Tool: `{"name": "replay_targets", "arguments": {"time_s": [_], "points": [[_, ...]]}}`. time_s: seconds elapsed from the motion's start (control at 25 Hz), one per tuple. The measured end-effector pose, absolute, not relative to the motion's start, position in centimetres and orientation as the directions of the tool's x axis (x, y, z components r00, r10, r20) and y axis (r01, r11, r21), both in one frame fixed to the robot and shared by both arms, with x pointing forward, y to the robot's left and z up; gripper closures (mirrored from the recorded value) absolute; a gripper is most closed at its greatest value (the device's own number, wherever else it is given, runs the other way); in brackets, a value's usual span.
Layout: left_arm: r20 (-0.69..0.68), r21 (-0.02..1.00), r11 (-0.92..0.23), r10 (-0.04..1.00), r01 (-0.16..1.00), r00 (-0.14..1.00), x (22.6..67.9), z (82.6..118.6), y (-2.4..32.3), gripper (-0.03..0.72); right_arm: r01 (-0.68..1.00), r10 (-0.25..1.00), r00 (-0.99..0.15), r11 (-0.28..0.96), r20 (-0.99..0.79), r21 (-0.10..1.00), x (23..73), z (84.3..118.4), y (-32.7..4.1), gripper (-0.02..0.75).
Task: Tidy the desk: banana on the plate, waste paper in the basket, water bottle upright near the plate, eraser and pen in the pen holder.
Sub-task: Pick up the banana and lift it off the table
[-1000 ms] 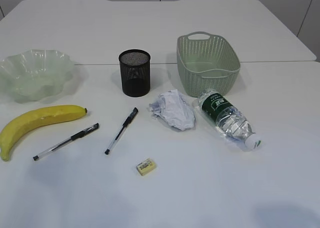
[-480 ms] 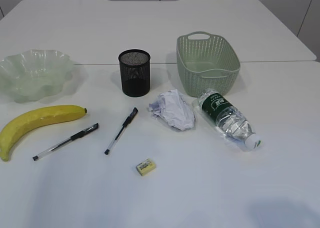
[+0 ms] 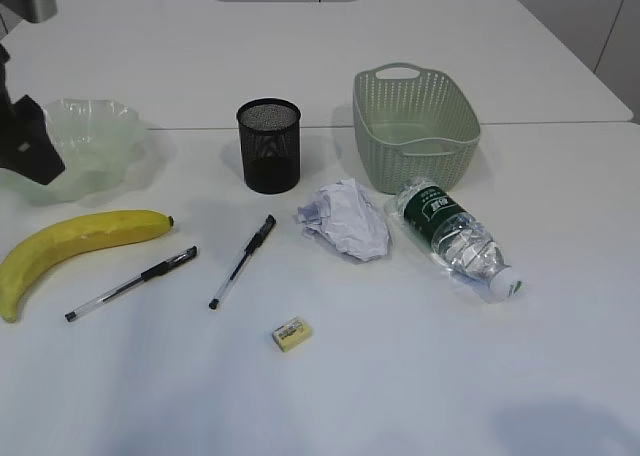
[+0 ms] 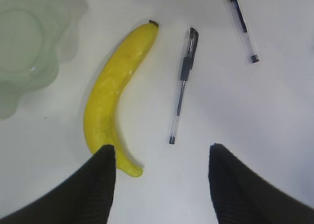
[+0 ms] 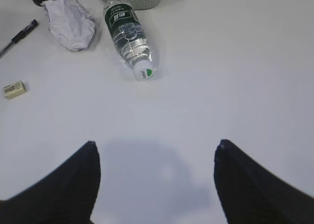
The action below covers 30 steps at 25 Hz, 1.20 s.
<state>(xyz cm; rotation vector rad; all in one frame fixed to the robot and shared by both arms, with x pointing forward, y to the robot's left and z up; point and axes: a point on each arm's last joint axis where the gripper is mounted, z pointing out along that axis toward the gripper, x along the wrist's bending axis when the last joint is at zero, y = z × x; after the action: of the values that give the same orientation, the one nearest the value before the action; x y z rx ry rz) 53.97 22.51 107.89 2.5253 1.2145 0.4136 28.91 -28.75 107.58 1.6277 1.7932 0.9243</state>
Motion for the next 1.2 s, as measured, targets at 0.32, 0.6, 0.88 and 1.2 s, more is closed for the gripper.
{"name": "replay_targets", "arguments": {"time_s": [0.32, 0.6, 0.88, 1.2], "points": [[0.07, 0.317, -0.616, 0.774, 0.721, 0.63, 58.9, 104.5, 21.1, 0.261, 0.662, 0.988, -0.136, 0.04, 0.068, 0.748, 28.6, 107.2, -28.6, 0.202], [0.023, 0.21, -0.672, 0.729, 0.71, 0.684, 60.8, 100.3, 20.6, 0.261, 0.677, 0.988, -0.14, 0.045, 0.069, 0.735, 28.5, 107.2, -28.6, 0.202], [0.088, 0.2, -0.705, 0.704, 0.68, 0.705, 62.0, 98.6, 20.8, 0.264, 0.743, 0.987, -0.137, 0.051, 0.078, 0.668, 29.4, 106.7, -28.5, 0.202], [0.09, 0.18, -0.757, 0.648, 0.628, 0.756, 62.9, 96.3, 20.6, 0.264, 0.756, 0.988, -0.135, 0.05, 0.081, 0.653, 30.2, 106.5, -28.5, 0.202]]}}
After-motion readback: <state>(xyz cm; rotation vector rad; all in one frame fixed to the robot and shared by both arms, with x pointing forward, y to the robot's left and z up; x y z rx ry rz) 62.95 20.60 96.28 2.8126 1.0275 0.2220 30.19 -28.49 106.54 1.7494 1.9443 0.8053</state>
